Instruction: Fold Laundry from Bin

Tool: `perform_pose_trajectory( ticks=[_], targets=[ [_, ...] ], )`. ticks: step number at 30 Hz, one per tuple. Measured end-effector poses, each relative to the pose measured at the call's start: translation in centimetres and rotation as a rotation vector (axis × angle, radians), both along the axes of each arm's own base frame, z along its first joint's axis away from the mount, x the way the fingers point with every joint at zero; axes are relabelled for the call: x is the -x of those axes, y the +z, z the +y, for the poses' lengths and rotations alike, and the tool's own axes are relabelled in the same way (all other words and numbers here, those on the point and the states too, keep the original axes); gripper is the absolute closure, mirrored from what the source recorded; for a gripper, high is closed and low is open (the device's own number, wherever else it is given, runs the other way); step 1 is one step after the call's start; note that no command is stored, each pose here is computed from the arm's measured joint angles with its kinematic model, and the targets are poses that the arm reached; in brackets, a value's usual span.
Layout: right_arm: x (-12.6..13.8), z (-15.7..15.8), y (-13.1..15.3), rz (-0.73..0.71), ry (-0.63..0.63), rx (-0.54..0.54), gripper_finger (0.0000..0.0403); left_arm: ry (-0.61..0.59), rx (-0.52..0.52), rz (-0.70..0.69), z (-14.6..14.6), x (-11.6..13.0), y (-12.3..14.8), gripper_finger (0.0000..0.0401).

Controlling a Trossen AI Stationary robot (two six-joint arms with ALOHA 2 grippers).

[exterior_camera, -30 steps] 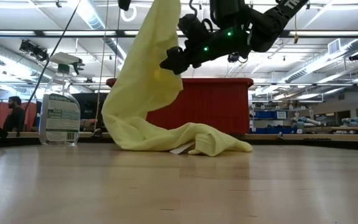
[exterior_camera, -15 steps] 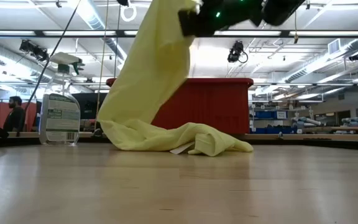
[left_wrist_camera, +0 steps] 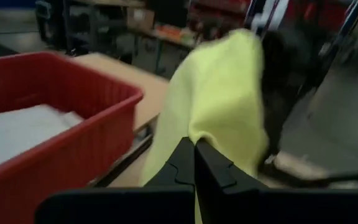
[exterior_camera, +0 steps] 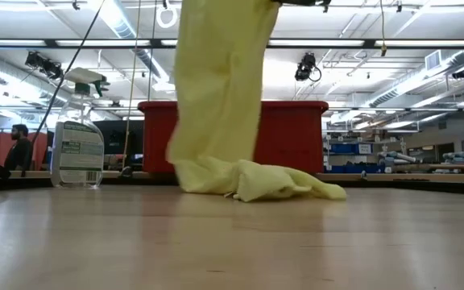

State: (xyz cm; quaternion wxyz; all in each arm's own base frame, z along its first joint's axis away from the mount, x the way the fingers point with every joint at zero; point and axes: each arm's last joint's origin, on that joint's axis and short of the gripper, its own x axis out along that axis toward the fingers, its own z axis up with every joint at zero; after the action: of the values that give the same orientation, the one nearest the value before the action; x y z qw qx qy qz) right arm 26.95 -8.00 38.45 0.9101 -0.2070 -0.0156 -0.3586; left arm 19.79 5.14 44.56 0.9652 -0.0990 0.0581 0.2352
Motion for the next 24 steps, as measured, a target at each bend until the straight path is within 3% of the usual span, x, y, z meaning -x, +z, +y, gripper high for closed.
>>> perform_pose_trajectory(
  ticks=[5,16,24],
  targets=[
    [-0.1,-1.5,2.2,0.07,0.029,-0.004,0.0393,0.018,0.022,0.005,0.9,1.4,0.3,0.0401],
    [0.7,-2.3,10.5,0.058,0.102,0.022,0.0393,0.062,-0.073,-0.033,0.4,6.1,7.8,0.0401],
    [1.7,-1.2,12.7,0.083,0.15,0.006,0.0393,0.01,-0.07,-0.048,-0.8,7.1,9.5,0.0401]
  ],
)
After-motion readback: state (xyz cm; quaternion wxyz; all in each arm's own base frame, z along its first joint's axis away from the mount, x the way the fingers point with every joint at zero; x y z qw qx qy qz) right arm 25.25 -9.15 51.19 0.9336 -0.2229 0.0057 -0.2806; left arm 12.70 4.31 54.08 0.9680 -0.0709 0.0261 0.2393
